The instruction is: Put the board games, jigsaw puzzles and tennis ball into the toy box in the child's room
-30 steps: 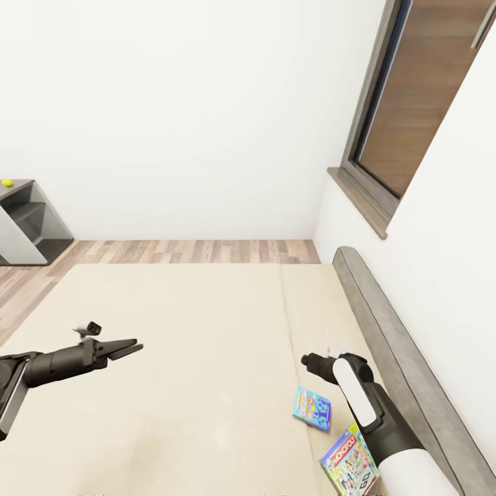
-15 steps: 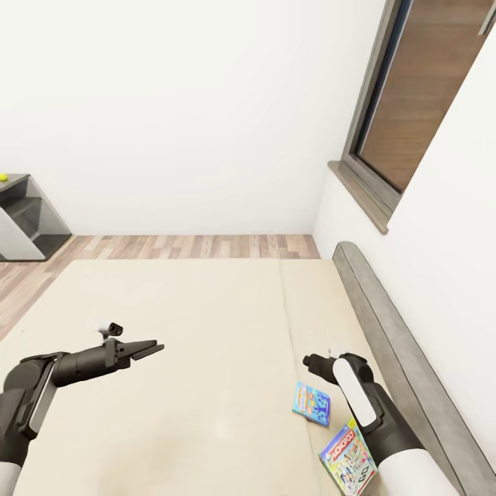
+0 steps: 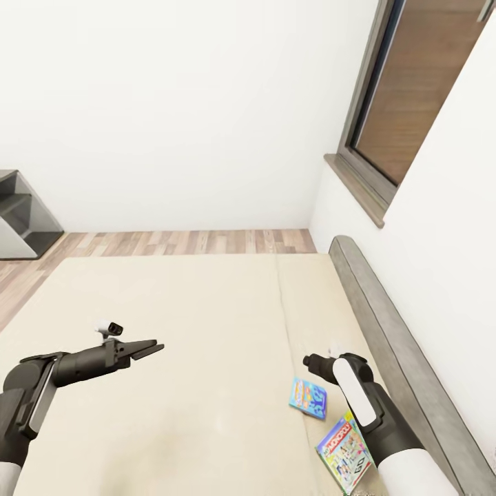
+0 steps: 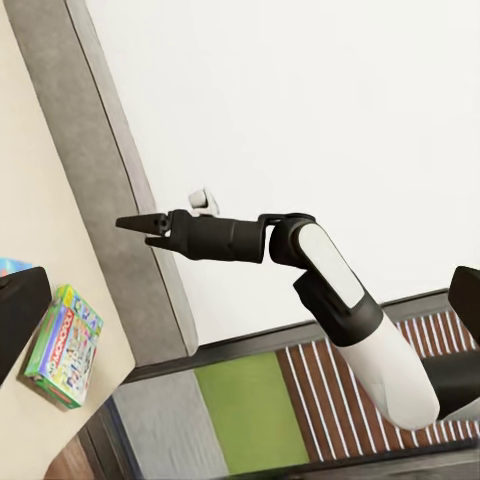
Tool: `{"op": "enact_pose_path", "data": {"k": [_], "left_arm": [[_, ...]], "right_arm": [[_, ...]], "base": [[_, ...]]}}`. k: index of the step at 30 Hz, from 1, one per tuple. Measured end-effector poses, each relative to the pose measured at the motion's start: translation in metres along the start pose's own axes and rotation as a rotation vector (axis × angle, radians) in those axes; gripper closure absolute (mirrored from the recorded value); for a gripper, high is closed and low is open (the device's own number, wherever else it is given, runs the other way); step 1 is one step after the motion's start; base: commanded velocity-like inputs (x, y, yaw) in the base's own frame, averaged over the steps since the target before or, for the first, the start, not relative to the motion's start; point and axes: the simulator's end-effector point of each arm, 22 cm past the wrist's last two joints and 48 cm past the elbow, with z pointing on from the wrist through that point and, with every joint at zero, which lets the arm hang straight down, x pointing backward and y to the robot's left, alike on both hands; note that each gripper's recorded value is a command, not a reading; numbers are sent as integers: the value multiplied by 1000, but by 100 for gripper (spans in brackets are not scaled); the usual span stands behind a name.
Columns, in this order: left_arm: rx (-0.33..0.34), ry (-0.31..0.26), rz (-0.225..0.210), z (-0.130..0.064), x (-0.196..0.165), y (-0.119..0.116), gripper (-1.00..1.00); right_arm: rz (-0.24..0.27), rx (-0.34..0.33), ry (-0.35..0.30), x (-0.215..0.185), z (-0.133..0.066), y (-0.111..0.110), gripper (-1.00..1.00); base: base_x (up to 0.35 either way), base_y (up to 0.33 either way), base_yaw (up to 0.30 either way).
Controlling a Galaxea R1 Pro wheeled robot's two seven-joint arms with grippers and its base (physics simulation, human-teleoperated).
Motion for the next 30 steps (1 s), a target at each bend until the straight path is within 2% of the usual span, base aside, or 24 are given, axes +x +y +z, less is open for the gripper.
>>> {"op": "enact_pose_path", "data": {"k": [14, 30], "left_arm": [[-5, 6, -23, 2, 5, 10, -100], [-13, 6, -38, 1, 7, 19, -100]], "right_arm": [[-13, 21, 20, 9, 10, -6, -100], [-18, 30, 33, 15, 17, -9, -100]], "base": [[0, 0, -61], [0, 0, 10]]}}
